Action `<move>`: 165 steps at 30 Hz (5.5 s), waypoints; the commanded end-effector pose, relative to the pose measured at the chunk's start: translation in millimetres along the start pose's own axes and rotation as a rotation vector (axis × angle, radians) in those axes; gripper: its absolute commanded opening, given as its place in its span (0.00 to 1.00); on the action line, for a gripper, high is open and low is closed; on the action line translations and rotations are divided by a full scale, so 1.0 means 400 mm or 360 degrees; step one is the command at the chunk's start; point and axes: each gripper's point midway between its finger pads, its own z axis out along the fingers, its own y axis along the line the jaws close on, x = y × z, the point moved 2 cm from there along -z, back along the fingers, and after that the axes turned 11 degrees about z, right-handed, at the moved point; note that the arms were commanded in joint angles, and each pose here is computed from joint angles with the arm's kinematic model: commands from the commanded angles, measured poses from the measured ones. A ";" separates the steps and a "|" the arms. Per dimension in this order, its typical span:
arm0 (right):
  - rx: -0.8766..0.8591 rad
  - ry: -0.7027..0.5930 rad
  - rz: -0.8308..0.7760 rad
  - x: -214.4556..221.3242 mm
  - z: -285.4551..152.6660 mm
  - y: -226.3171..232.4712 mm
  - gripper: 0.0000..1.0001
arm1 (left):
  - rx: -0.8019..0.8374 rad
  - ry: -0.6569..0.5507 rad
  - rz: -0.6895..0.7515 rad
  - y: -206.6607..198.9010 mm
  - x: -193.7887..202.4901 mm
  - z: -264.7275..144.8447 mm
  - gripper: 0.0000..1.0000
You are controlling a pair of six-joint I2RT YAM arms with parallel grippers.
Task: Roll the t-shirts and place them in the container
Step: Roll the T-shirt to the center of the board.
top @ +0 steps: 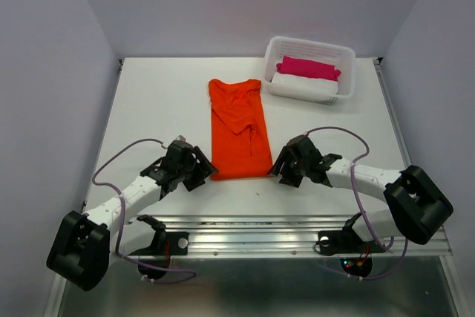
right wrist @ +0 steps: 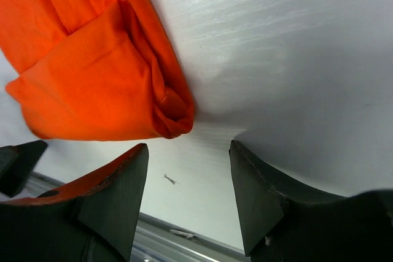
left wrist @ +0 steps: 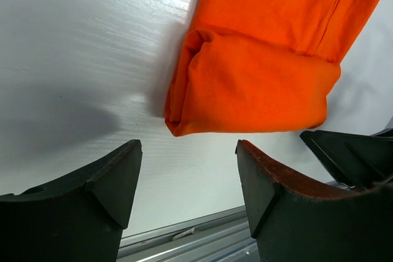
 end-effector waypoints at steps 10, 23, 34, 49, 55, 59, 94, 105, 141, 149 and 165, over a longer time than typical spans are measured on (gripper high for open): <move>-0.0212 -0.0044 0.0436 -0.003 0.021 -0.017 0.49 | 0.0064 0.0007 -0.0218 0.005 0.025 0.032 0.62; -0.0229 -0.0108 0.0468 -0.029 0.049 -0.018 0.36 | 0.0047 -0.0015 -0.0266 0.020 0.027 0.061 0.53; -0.0241 -0.0190 0.0419 -0.054 0.051 -0.004 0.03 | 0.0026 -0.0023 -0.0251 0.025 0.011 0.083 0.13; -0.0350 -0.0256 0.0374 -0.079 -0.009 0.048 0.01 | 0.0059 0.0018 -0.0199 -0.019 -0.028 0.042 0.00; -0.0383 -0.0299 0.0339 -0.096 -0.036 0.077 0.01 | 0.0064 0.0031 -0.0175 -0.032 -0.046 0.034 0.00; -0.0401 -0.0330 0.0311 -0.109 -0.048 0.098 0.01 | 0.0057 0.0034 -0.0153 -0.046 -0.068 0.034 0.00; -0.0372 -0.0465 0.0214 -0.239 -0.004 0.207 0.01 | -0.0068 0.0078 0.0011 -0.076 -0.222 0.104 0.00; -0.0318 -0.0482 0.0209 -0.287 0.061 0.230 0.01 | -0.0088 0.0073 0.0056 -0.076 -0.275 0.153 0.18; -0.0516 0.0039 -0.0412 -0.140 0.035 0.342 0.21 | 0.0312 0.0022 0.0298 -0.281 -0.198 0.073 0.59; -0.0386 -0.0050 -0.0348 -0.185 0.101 0.356 0.10 | 0.0224 0.0040 0.0298 -0.273 -0.227 0.162 0.54; -0.0086 -0.0260 -0.0312 -0.259 0.202 0.285 0.06 | 0.0116 0.0022 0.0354 -0.241 -0.268 0.224 0.53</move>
